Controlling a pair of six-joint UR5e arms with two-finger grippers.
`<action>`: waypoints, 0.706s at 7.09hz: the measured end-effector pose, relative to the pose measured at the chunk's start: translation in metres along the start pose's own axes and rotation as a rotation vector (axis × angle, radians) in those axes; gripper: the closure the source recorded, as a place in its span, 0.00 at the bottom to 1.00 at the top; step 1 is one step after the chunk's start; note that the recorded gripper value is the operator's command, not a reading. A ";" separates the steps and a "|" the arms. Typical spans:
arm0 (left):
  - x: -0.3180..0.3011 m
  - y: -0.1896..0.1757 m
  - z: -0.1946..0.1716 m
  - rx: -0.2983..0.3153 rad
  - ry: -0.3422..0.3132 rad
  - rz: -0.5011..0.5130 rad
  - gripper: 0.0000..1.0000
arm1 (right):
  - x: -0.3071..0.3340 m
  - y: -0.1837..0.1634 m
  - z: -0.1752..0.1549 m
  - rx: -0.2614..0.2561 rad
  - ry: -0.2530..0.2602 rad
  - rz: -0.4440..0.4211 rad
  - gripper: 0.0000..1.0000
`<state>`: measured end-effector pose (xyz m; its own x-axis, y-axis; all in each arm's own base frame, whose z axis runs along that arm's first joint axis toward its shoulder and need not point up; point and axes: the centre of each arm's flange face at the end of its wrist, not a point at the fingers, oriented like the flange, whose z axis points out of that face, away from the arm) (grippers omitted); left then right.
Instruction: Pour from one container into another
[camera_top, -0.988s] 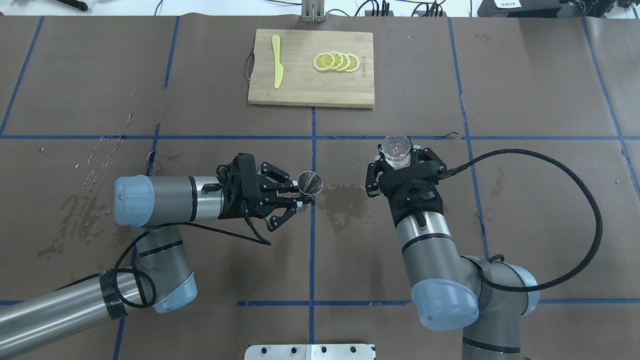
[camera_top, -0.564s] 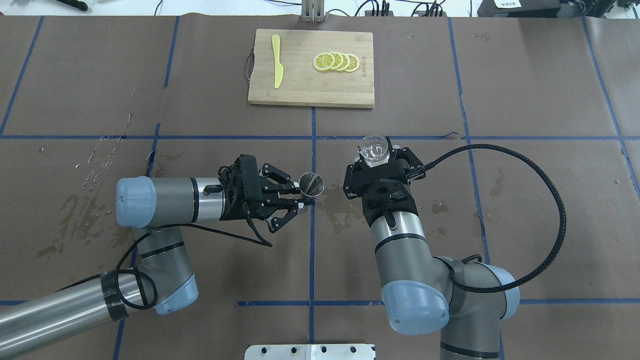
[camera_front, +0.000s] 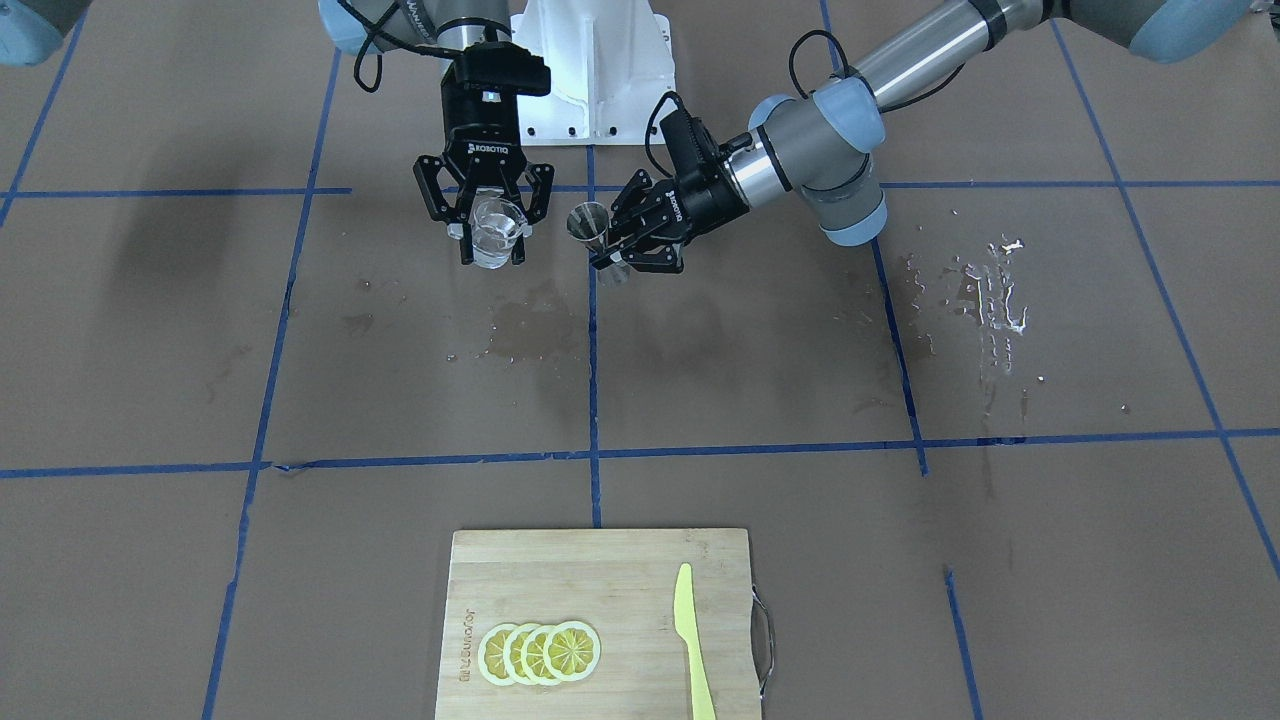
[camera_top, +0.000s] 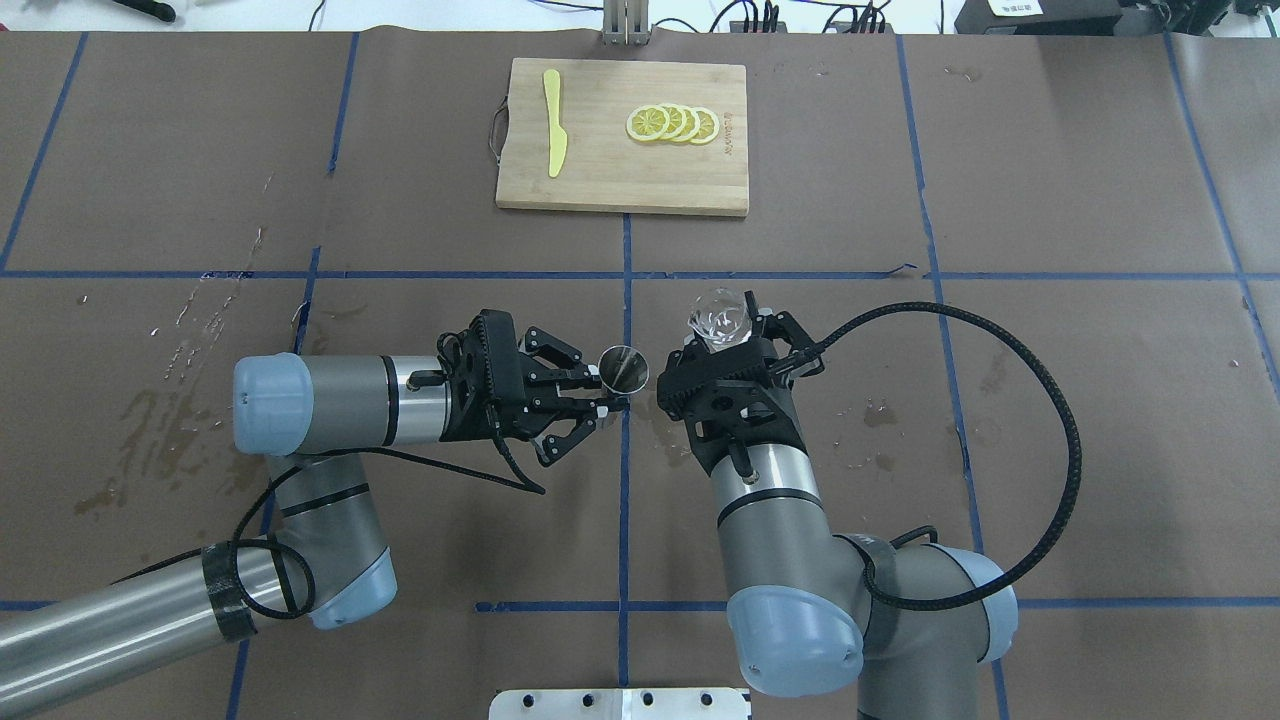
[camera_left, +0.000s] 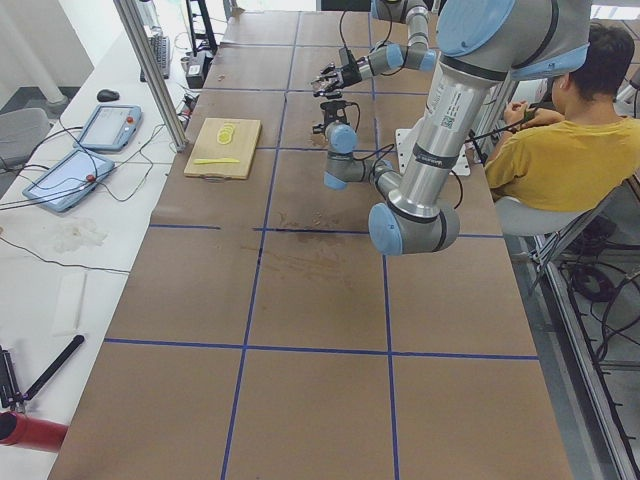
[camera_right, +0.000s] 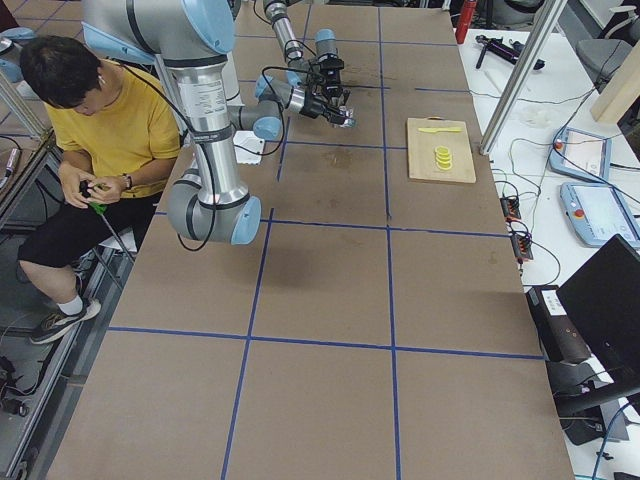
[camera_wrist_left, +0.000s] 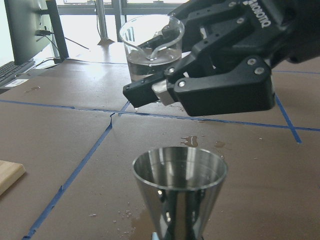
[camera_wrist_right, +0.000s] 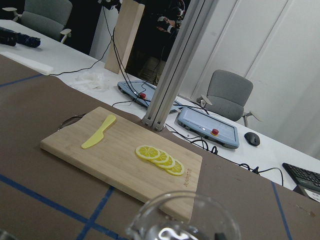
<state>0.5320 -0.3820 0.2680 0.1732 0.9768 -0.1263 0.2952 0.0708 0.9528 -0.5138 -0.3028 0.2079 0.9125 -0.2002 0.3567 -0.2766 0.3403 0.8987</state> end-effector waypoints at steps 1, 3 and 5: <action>0.000 0.000 0.000 0.000 0.000 0.000 1.00 | -0.005 -0.002 -0.003 0.001 0.002 -0.019 1.00; 0.000 0.000 0.000 0.000 -0.001 -0.001 1.00 | -0.013 -0.005 -0.011 0.010 -0.002 -0.048 1.00; 0.000 0.000 0.000 0.000 0.000 -0.001 1.00 | -0.021 -0.004 -0.019 0.022 0.004 -0.096 1.00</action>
<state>0.5320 -0.3820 0.2680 0.1732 0.9766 -0.1274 0.2955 0.0719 0.9526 -0.5259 -0.2828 0.1916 0.9362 -0.2278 0.2676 -0.1943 0.2992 0.9342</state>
